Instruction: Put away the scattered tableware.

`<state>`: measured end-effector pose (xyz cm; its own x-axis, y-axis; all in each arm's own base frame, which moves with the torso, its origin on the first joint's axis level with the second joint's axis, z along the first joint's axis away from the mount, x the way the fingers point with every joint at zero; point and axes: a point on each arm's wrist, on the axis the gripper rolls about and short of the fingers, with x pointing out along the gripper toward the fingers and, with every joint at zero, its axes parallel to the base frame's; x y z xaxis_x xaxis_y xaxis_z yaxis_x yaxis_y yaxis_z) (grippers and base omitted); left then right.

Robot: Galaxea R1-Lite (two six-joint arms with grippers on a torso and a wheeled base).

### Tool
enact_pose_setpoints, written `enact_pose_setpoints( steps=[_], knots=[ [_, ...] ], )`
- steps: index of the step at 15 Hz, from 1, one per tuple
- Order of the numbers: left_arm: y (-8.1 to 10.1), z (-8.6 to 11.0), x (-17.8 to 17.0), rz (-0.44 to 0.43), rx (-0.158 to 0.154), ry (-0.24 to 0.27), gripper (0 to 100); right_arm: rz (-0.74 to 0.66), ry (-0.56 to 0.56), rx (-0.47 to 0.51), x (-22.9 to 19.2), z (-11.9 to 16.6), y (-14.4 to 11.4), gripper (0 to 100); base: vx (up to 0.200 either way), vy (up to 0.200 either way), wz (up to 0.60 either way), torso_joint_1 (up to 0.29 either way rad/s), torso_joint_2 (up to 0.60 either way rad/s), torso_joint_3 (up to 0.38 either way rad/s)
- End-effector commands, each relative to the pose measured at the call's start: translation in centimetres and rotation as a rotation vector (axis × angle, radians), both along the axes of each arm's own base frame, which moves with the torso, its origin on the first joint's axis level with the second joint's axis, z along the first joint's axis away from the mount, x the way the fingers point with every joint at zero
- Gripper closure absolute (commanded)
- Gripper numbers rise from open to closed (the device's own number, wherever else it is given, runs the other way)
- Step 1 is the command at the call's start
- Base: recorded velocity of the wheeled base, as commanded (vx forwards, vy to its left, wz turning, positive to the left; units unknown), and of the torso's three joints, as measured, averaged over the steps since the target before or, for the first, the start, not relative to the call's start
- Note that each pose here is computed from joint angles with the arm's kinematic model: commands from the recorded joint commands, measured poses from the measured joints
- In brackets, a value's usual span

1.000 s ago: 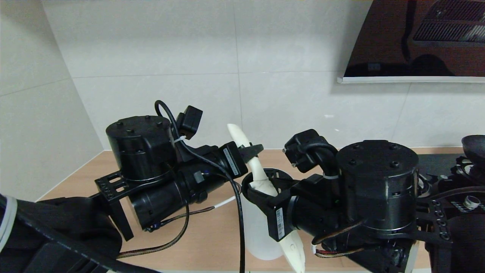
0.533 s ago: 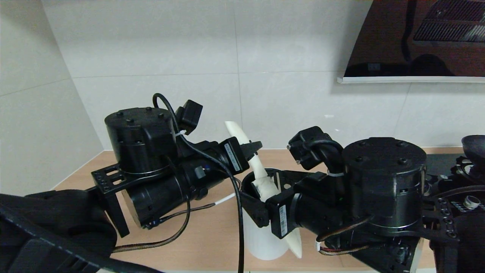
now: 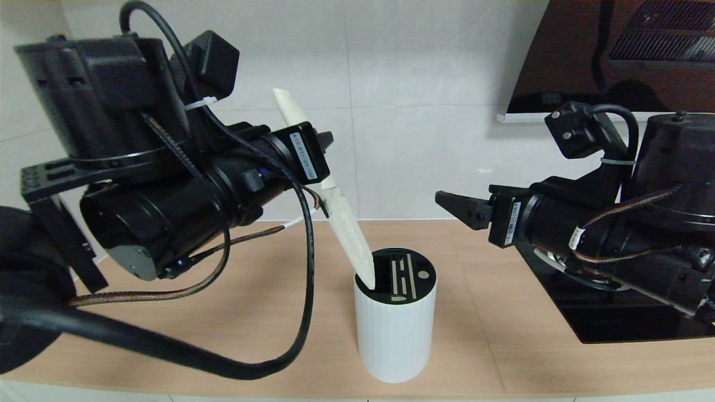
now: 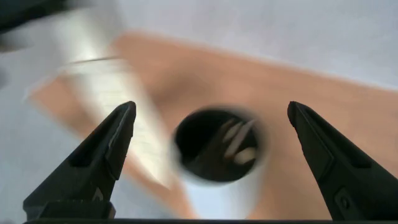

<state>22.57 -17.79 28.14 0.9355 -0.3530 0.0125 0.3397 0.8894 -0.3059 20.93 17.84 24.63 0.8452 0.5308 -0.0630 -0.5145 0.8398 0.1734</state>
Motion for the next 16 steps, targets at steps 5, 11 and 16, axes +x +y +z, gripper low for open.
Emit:
enact_pose_setpoints(
  steps=[5, 11, 16],
  knots=[
    [-3.5, -1.2, -0.1, 0.181, 0.086, -0.071, 100, -0.03, 0.018, -0.021, 1.0, -0.8, -0.2, 0, 0.0, 0.0, 0.0, 0.0, 0.0, 0.0],
    [-5.0, -2.5, -0.1, 0.206, 0.118, -0.136, 100, -0.031, 0.015, -0.02, 1.0, -0.7, -0.2, 0, 0.0, 0.0, 0.0, 0.0, 0.0, 0.0],
    [-6.9, -5.1, 1.3, 0.207, 0.143, -0.114, 100, -0.033, 0.027, -0.03, 1.2, -1.1, 0.0, 0, 0.0, 0.0, 0.0, 0.0, 0.0, 0.0]
  ],
)
